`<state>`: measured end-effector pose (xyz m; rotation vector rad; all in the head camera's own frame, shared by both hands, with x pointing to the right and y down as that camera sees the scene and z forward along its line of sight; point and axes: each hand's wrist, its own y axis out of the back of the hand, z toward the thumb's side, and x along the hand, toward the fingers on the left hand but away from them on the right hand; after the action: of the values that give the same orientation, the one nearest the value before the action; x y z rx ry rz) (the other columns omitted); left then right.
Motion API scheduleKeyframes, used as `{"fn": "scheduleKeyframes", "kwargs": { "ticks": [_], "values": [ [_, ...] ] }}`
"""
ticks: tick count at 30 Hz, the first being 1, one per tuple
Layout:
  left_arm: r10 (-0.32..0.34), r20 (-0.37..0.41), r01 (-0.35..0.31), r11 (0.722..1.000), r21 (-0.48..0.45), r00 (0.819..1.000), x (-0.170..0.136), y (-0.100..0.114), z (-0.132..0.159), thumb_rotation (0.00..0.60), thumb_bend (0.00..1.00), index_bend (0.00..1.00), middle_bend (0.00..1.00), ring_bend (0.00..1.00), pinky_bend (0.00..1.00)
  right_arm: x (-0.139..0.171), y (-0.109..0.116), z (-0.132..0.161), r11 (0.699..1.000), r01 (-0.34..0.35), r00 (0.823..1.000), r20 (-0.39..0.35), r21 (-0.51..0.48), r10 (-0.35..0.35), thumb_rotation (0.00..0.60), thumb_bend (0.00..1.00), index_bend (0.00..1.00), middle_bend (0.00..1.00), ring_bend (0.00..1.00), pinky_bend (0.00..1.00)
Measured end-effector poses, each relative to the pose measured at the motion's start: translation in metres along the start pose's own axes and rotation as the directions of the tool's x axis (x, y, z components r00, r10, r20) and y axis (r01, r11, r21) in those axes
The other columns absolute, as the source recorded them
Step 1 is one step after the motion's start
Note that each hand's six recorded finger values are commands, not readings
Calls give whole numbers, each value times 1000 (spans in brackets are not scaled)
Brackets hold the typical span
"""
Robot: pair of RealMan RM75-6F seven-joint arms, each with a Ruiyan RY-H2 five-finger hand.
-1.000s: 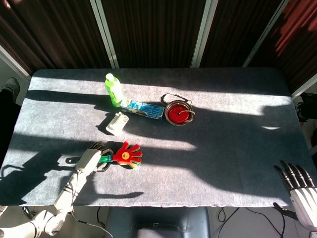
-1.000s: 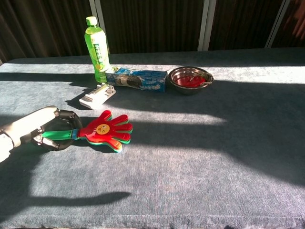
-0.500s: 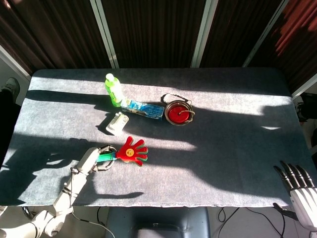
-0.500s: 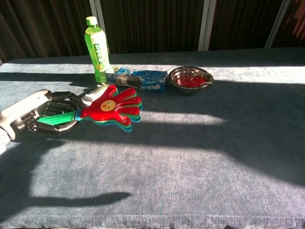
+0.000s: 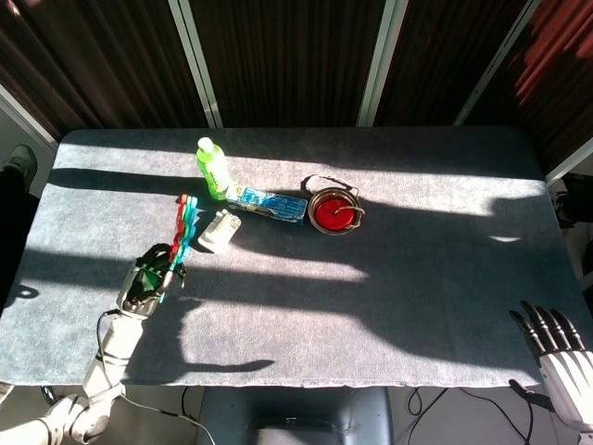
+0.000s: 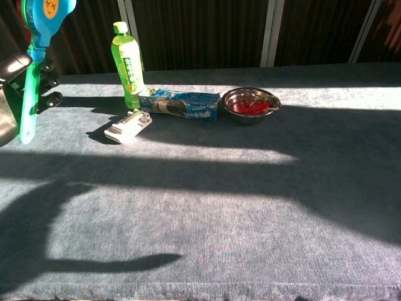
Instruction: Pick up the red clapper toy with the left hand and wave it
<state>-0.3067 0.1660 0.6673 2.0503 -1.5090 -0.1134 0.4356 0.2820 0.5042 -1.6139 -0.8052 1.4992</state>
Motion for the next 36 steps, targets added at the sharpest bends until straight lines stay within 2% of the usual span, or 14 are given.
{"fn": "scheduleKeyframes", "kwargs": {
  "ticks": [3,6,9,11,12,14,19,22,24,27,30,33,34,36],
  "values": [
    [-13,18,14,998,-56,1000,-1,0,4,600,603,846,822,524,652,-1,-1,1,1000,-4,1000,0,1,4,600,144,0,0,0,0],
    [-44,5,44,999,7,999,-3,-1,0,600,600,846,824,526,654,0,0,0,1000,1,1000,2,0,-1,600,144,0,0,0,0],
    [-77,-26,81,981,177,997,-5,-1,-8,600,596,846,823,526,655,0,1,0,1000,2,1000,2,-1,-2,600,145,0,0,0,0],
    [-97,-53,109,931,348,994,-7,0,-15,600,595,846,824,526,656,0,1,0,1000,2,1000,2,-2,-2,600,144,0,0,0,0],
    [-105,-66,123,895,429,992,-7,0,-18,600,596,846,824,526,656,0,1,-1,1000,2,1000,1,-2,-2,600,144,0,0,0,0],
    [-119,-98,155,775,613,988,-9,2,-25,600,596,846,824,526,656,0,1,0,1000,1,1000,1,-2,-1,600,144,0,0,0,0],
    [-136,-155,199,424,883,978,-9,4,-36,600,594,847,823,527,665,0,1,0,1000,2,1000,0,-1,-2,600,144,0,0,0,0],
    [-141,-166,203,317,927,976,-8,2,-37,600,595,847,824,527,665,0,1,0,1000,2,1000,-1,-1,-2,600,144,0,0,0,0],
    [-143,-170,206,299,932,975,-8,1,-36,600,595,846,823,527,665,0,1,0,1000,2,1000,-1,-2,-2,600,144,0,0,0,0],
    [-149,-173,216,349,912,974,-7,-2,-32,600,593,847,823,527,665,0,1,0,1000,1,1000,-2,-2,-1,600,144,0,0,0,0],
    [-161,-173,230,479,847,972,-6,-5,-25,600,586,846,821,526,664,1,1,0,1000,2,1000,-2,-4,-2,600,145,0,0,0,0],
    [-175,-160,236,666,707,972,-4,-6,-14,600,583,847,821,525,661,0,1,0,1000,2,1000,0,-3,-2,600,144,0,0,0,0],
    [-179,-148,232,748,621,973,-3,-5,-8,600,583,846,821,524,659,0,1,0,1000,2,1000,0,-3,-2,600,144,0,0,0,0],
    [-184,-124,221,859,462,975,-2,-5,1,600,584,846,820,523,655,0,0,0,1000,1,1000,1,-1,-1,600,145,0,0,0,0]
  ]
}}
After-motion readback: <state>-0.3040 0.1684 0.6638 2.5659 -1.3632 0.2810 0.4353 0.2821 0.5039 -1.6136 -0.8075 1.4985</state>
